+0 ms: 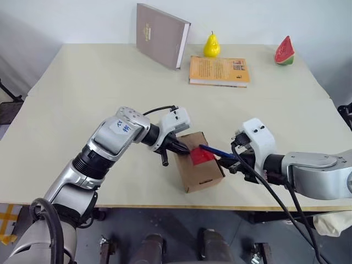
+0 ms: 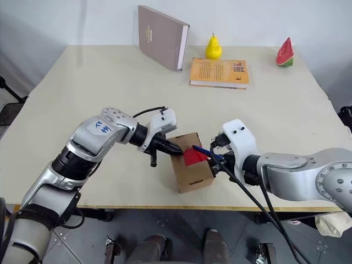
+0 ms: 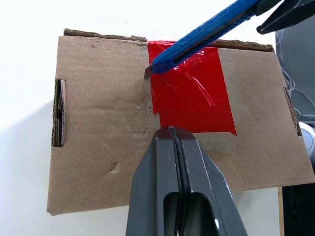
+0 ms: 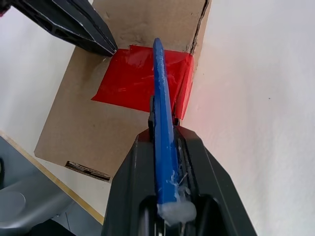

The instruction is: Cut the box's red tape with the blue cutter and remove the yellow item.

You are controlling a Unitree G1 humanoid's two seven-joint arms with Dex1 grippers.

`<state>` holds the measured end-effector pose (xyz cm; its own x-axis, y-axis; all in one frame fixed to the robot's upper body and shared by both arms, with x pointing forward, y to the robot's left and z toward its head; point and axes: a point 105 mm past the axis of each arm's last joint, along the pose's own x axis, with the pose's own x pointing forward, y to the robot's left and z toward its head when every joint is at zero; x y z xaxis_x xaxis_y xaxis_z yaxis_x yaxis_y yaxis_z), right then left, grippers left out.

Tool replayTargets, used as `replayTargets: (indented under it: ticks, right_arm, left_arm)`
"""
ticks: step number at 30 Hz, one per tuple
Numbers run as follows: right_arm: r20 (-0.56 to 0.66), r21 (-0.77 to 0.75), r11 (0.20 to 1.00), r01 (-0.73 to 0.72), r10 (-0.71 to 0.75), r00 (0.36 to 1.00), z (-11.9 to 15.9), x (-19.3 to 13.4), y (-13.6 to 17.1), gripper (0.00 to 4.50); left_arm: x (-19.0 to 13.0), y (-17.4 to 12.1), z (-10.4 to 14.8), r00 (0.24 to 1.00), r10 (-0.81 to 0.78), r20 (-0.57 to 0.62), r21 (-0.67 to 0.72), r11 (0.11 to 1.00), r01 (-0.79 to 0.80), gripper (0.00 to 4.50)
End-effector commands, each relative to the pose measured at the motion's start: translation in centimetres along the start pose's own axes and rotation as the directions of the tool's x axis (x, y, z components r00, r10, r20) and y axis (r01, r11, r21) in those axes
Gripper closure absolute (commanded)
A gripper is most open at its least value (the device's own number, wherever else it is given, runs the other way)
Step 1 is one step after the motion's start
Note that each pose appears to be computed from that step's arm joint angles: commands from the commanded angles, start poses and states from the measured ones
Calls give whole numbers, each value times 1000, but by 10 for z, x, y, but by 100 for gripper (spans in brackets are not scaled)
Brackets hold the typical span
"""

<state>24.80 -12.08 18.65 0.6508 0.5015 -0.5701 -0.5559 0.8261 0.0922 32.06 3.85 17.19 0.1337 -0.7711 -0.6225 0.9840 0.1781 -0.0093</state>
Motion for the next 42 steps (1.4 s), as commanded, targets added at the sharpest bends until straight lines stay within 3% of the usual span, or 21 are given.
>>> replayTargets:
  ticks: [1, 23, 42]
  right_arm:
    - [29, -14, 997, 73, -73, 997, 7, -13, -13, 435]
    - [0, -7, 999, 52, -52, 999, -7, -14, -6, 435]
    - [-19, -8, 997, 76, -76, 997, -30, -36, 1, 435]
  left_arm:
    - [8, -2, -13, 999, -12, -44, -26, 1000, 10, 450]
    - [9, 1, -11, 999, -7, -40, -21, 1000, 6, 450]
    - [13, 3, -8, 999, -19, -34, -11, 1000, 19, 450]
